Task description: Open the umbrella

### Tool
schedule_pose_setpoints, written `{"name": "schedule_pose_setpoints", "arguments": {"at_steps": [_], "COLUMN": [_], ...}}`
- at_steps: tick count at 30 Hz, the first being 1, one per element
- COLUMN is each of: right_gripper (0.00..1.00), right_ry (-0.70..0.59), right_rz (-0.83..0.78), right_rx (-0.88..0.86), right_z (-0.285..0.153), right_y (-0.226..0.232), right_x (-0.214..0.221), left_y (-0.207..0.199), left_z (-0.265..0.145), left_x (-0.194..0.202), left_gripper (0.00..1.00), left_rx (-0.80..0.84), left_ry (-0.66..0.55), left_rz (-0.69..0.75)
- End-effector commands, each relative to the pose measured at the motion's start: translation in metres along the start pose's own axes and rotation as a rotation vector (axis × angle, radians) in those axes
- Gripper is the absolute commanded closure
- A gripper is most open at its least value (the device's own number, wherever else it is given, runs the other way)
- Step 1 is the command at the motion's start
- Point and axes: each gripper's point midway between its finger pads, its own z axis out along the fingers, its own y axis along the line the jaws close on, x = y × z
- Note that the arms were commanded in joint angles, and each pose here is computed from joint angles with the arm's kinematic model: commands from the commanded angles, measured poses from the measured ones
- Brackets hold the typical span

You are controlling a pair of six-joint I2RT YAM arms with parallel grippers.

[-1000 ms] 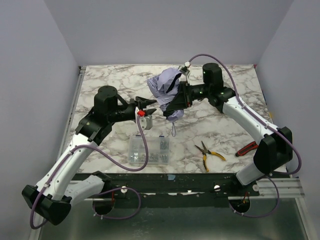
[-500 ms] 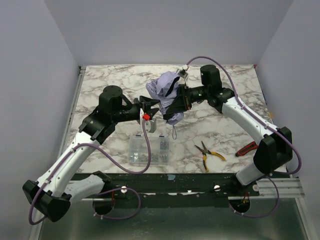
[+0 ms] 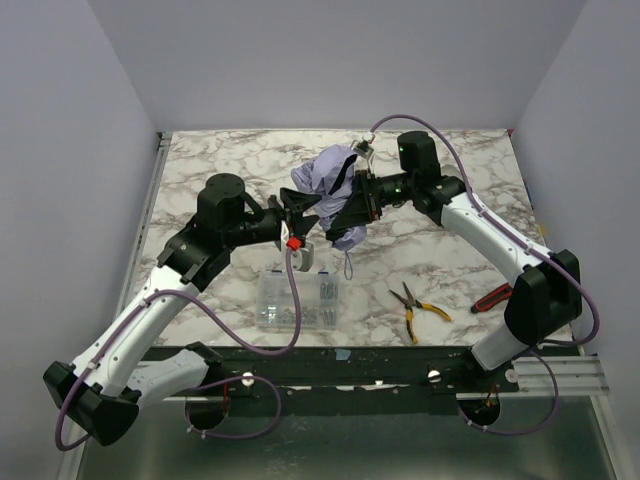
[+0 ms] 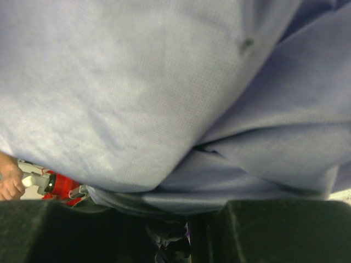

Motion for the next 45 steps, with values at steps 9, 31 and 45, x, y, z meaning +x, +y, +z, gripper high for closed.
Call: {"name": "schedule_pose_setpoints", "arguments": {"at_steps": [9, 31, 45], "right_gripper": [0.99, 0.99, 0.99], "right_ry": [0.007, 0.012, -0.169], "right_rz": [-0.059, -0.053, -0.174], "right_rx": [-0.072, 0.015, 0.072], "right_z": [0.001, 0.002, -0.021], "right_y": [0.019, -0.001, 0.007], "right_x": [-0.007, 0.004, -0.067], "left_y": [-0.014, 0.102, 0.112], "left_z": [0.009, 0.023, -0.016], "left_x": [0.014, -0.039, -0.017], "left_gripper": [0.67, 1.0, 0.18], "left_rx": [0.057, -0.304, -0.305], "left_ry": [0.053, -0.124, -0.207], "left_rz": [0.113, -0.225, -1.095]}}
